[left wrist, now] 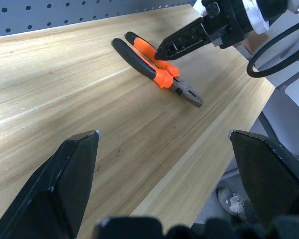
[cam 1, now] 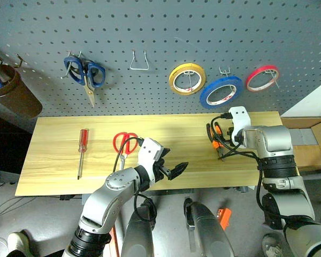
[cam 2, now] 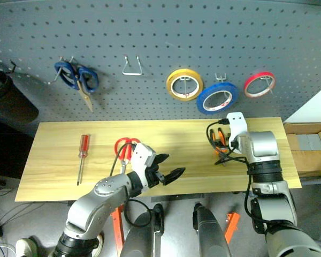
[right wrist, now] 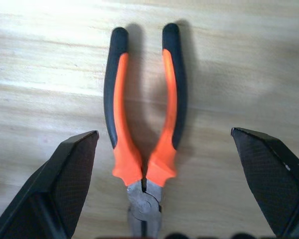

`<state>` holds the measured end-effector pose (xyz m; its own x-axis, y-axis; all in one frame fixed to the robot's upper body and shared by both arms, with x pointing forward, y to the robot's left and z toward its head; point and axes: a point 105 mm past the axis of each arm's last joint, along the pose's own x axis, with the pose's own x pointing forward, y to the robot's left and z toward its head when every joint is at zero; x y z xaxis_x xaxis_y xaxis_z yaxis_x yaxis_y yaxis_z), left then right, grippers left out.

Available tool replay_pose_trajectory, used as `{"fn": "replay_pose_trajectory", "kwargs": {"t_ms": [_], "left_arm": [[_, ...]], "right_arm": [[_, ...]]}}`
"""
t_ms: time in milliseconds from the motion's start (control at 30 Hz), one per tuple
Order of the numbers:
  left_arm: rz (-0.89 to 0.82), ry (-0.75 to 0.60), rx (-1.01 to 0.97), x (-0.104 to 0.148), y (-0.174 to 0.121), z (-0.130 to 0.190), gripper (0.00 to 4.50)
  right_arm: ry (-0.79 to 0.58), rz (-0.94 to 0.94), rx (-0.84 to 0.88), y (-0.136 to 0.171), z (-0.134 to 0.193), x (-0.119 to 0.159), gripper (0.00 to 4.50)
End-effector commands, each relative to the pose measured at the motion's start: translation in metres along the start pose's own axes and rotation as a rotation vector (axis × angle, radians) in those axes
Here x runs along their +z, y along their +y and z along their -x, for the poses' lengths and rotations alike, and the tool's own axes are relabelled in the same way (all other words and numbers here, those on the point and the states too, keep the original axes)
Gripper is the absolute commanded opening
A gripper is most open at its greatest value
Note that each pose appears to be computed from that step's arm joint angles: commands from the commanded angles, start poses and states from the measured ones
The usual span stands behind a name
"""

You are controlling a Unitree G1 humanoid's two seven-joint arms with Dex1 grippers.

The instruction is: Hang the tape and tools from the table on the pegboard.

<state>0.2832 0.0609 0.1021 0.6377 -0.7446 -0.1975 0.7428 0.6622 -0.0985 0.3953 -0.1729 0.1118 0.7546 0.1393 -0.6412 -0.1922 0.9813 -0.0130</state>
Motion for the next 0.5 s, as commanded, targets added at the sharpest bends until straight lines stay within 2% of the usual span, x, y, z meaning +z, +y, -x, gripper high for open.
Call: {"fn": "replay_pose_trajectory", "kwargs": {"t_ms": [33,333,500], "left_arm": [[-0.021,-0.039,-0.022,0.009,-0.009,0.002,4.5],[-0.022,-0.035,-0.016,0.008,-0.009,0.004,4.5],[-0.021,-0.04,-0.013,0.01,-0.011,0.004,4.5]], "right_arm": [[-0.042,-0.006,0.001,0.006,-0.004,0.009,4.45],[-0.051,0.009,0.043,0.028,-0.019,0.009,4.45],[-0.06,0.081,0.008,0.02,-0.031,0.004,4.45]]}}
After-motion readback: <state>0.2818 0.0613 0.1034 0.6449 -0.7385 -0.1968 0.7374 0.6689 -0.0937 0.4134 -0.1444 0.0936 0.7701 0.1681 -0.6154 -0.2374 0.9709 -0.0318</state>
